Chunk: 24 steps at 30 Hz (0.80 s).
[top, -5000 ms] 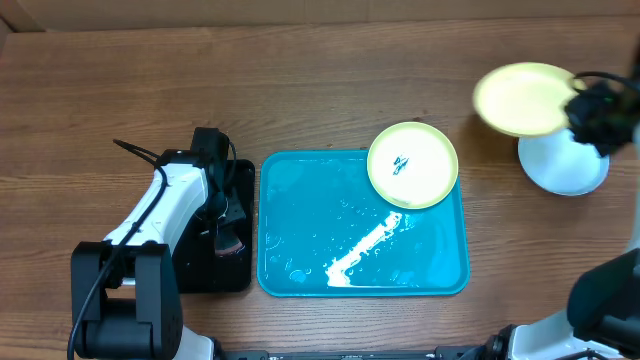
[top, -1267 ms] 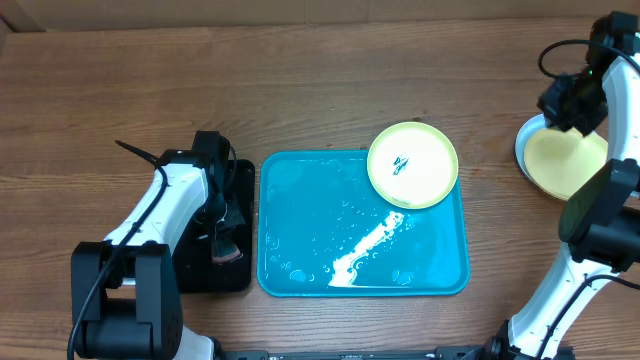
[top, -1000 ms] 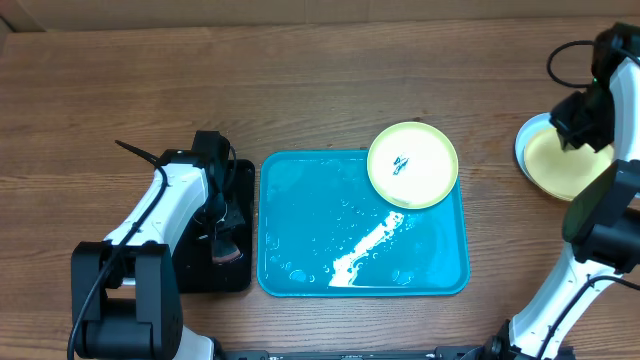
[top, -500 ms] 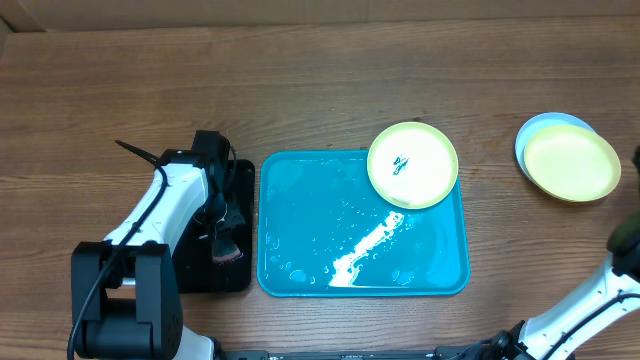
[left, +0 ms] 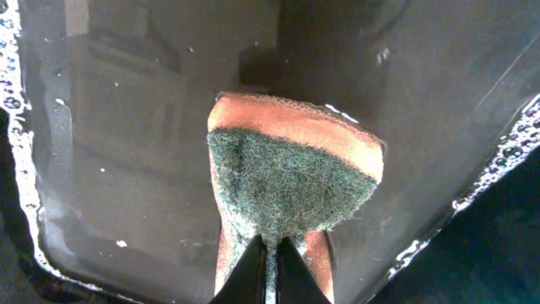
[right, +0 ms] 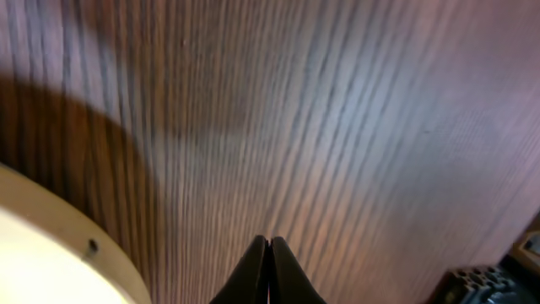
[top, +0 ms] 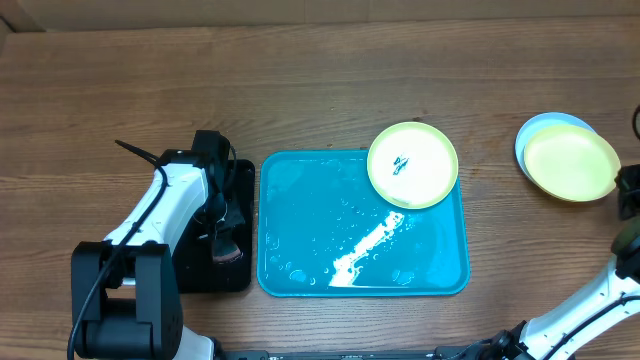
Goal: Clean dirty plates on tray and stack at the side
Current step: 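Release the yellow plate and raise the right gripper away, then move the right gripper left toward the yellow plate on the blue tray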
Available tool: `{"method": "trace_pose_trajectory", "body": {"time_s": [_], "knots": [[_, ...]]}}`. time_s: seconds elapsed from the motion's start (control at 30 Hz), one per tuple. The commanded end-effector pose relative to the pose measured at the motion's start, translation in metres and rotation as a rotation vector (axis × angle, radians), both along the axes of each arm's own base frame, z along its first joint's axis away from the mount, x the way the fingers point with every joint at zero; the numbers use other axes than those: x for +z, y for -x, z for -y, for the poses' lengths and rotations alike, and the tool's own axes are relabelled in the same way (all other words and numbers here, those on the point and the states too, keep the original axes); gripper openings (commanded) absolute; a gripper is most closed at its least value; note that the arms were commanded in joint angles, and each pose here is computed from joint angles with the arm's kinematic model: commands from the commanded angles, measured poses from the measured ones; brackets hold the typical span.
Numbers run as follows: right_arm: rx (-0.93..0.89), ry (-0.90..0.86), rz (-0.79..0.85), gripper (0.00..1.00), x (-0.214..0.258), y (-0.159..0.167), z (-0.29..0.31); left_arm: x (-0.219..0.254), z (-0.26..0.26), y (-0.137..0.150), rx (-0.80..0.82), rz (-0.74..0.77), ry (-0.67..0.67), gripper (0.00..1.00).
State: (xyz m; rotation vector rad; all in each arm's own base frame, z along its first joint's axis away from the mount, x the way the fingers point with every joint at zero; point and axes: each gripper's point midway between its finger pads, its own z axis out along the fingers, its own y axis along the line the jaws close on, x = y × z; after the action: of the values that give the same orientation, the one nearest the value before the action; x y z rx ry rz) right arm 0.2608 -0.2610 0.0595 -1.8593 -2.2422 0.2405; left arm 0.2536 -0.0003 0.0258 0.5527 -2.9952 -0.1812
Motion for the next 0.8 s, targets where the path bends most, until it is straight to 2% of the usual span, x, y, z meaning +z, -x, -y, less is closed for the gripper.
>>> {"method": "trace_pose_trajectory", "body": {"time_s": [0.0,0.4,0.77], "knots": [[0.019,0.02,0.037,0.04,0.005,-0.009,-0.003,0.003,0.001,0.001,-0.019,0.011,0.003,0.04],[0.088,0.068,0.101,0.04,-0.001,-0.043,-0.011,0.003,0.001,0.001,-0.019,0.009,0.003,0.04],[0.105,0.066,0.159,0.04,-0.003,-0.06,-0.015,0.003,0.001,0.003,-0.019,0.003,0.002,0.04]]}}
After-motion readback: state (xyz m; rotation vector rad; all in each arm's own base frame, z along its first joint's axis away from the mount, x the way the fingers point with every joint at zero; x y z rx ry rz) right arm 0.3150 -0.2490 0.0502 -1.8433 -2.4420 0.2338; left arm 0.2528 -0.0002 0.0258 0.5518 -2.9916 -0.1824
